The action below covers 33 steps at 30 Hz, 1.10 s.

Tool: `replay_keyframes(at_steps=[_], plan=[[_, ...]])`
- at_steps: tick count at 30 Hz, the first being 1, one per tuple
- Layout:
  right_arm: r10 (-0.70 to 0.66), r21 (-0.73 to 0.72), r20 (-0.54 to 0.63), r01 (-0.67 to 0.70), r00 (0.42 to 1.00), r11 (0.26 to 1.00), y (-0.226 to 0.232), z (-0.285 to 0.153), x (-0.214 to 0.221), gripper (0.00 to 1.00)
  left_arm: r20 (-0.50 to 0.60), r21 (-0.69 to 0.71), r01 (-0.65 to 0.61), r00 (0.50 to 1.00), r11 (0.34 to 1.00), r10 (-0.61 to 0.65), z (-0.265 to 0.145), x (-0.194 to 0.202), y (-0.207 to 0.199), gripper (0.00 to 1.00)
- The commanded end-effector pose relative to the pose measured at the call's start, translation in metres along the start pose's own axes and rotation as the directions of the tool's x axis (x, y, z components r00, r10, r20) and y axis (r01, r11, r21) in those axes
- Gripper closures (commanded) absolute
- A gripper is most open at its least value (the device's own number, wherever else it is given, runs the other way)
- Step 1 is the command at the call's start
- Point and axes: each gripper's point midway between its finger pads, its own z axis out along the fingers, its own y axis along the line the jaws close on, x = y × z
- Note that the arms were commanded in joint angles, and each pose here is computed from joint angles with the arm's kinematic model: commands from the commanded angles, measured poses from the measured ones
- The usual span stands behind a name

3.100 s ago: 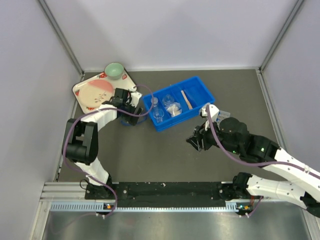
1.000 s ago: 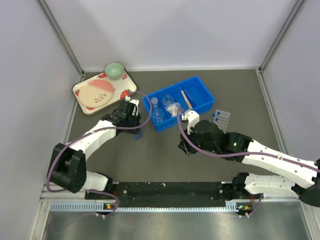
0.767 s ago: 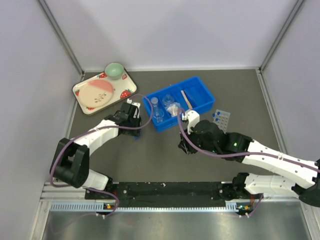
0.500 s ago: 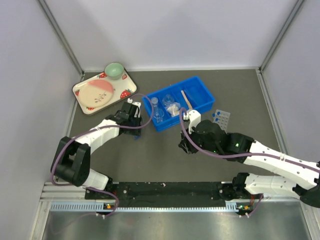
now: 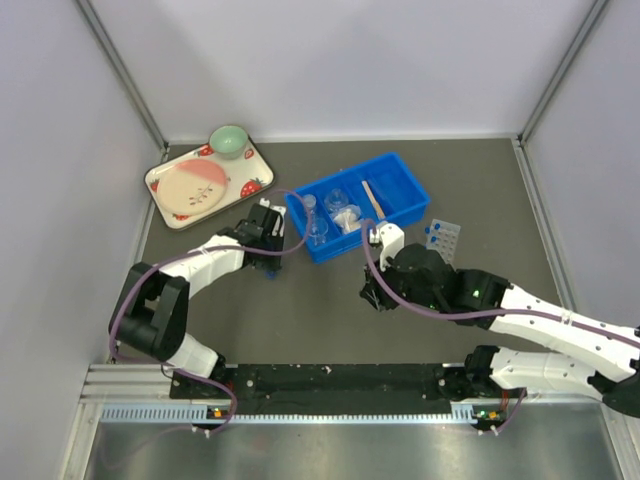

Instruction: Organize the chemistry lab equipment

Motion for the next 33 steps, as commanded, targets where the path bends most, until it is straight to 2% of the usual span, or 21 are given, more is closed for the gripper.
replay_keyframes(at_steps=[1, 6, 11, 17, 20, 21, 24, 27, 28, 33], plan=[[0.022, -0.029, 0.054, -0.020, 0.998, 0.999, 0.008, -0.006, -0.011, 0.62, 0.057, 0.019, -0.010, 0.998, 1.000, 0.009, -0.003, -0.022, -0.007, 1.00], [0.021, -0.031, 0.048, -0.019, 0.999, 0.999, 0.009, -0.004, -0.011, 0.62, 0.086, 0.028, -0.019, 0.996, 0.999, 0.017, -0.014, -0.029, -0.009, 1.00], [0.024, -0.067, 0.032, -0.022, 0.999, 0.997, 0.020, 0.003, -0.009, 0.62, 0.159, 0.058, -0.023, 0.987, 0.998, 0.014, -0.042, -0.043, -0.014, 1.00], [0.055, -0.097, 0.067, -0.048, 0.996, 0.994, 0.026, 0.009, -0.014, 0.62, 0.307, 0.256, -0.066, 0.951, 0.964, -0.017, -0.102, -0.063, -0.048, 1.00], [0.082, -0.099, 0.094, -0.072, 0.992, 0.992, 0.027, 0.009, -0.020, 0.62, 0.377, 0.399, -0.118, 0.925, 0.909, -0.045, -0.136, -0.070, -0.074, 1.00], [0.100, -0.104, 0.103, -0.089, 0.990, 0.991, 0.028, 0.008, -0.023, 0.62, 0.395, 0.467, -0.141, 0.916, 0.873, -0.063, -0.151, -0.072, -0.086, 1.00], [0.145, -0.116, 0.144, -0.128, 0.979, 0.985, 0.028, 0.004, -0.029, 0.62, 0.410, 0.568, -0.161, 0.906, 0.807, -0.108, -0.174, -0.072, -0.104, 1.00], [0.189, -0.117, 0.206, -0.168, 0.960, 0.979, 0.024, -0.005, -0.039, 0.60, 0.411, 0.679, -0.192, 0.899, 0.709, -0.149, -0.195, -0.068, -0.124, 1.00], [0.201, -0.105, 0.234, -0.181, 0.951, 0.978, 0.020, -0.008, -0.044, 0.59, 0.433, 0.718, -0.234, 0.887, 0.656, -0.157, -0.208, -0.070, -0.133, 1.00], [0.268, -0.110, 0.320, -0.245, 0.909, 0.963, 0.004, -0.023, -0.061, 0.52, 0.393, 0.851, -0.268, 0.895, 0.452, -0.210, -0.242, -0.051, -0.155, 1.00]])
